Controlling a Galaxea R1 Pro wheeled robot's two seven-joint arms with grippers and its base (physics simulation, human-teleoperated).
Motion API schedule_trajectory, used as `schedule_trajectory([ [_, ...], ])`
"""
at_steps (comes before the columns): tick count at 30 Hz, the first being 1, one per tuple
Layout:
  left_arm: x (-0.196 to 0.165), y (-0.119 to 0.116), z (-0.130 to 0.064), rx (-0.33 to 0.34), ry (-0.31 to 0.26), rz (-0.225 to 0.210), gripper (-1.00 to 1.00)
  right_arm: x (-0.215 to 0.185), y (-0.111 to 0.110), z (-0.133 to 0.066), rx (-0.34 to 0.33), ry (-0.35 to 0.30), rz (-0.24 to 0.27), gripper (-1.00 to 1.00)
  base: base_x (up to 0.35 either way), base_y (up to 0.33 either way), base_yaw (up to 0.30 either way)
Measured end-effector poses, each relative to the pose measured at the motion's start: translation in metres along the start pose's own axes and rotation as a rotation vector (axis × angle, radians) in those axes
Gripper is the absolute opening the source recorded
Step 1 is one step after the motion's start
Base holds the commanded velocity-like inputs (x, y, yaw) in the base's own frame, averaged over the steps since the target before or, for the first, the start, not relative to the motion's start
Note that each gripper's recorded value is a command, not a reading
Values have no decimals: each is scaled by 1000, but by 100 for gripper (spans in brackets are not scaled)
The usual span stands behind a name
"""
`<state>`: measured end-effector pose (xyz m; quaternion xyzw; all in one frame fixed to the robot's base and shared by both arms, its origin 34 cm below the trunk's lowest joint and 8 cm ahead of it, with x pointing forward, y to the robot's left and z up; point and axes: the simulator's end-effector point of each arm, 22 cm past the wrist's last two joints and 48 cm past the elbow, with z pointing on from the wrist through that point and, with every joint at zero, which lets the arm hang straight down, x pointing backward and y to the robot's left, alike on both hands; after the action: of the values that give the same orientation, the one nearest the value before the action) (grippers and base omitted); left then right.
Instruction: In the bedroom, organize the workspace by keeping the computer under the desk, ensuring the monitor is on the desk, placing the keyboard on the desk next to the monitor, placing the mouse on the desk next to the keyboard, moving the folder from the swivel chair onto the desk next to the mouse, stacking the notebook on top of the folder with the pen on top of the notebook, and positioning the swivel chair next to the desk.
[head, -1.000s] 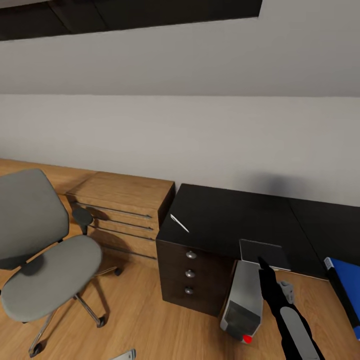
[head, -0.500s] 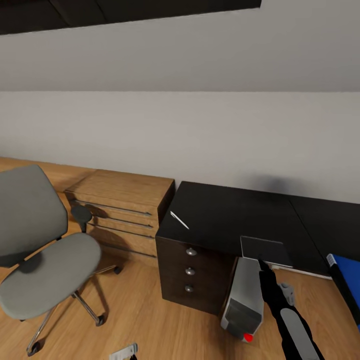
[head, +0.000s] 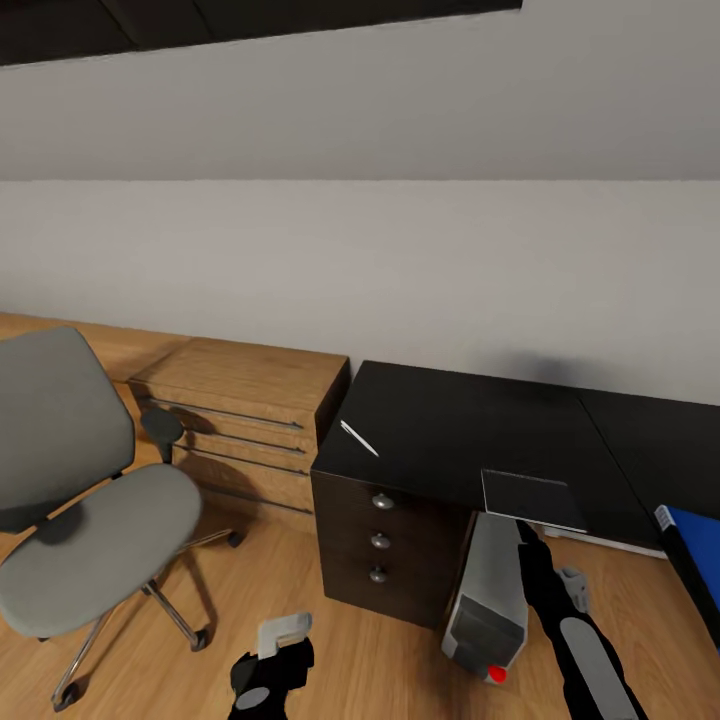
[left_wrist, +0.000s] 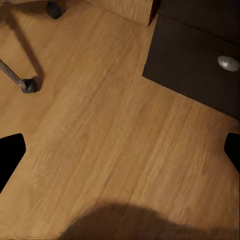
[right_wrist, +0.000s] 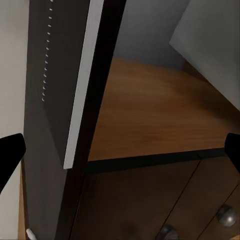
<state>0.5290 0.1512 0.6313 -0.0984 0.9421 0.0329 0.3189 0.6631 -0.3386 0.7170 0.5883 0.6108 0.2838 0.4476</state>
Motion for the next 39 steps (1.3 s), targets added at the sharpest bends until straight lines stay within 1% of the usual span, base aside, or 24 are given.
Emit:
schedule_trajectory([
  [4,-3,-4,-3,13,10,2,100,0,0,0,0,0,0,100,134,0,0],
  [11,-1,-3,-3,13,20,8,100,0,0,0,0,-1,-1,100,178,0,0],
  [17,9,5,1,-4,38,22,100,-1,0,0,0,-1,-1,100,69,0,0],
  [23,14,14,5,-22,47,35,100,-1,0,0,0,-1,-1,100,177,0,0],
  [39,25,20,8,-36,67,51,100,-15,-5,0,9,-30,15,100,18,0,0],
])
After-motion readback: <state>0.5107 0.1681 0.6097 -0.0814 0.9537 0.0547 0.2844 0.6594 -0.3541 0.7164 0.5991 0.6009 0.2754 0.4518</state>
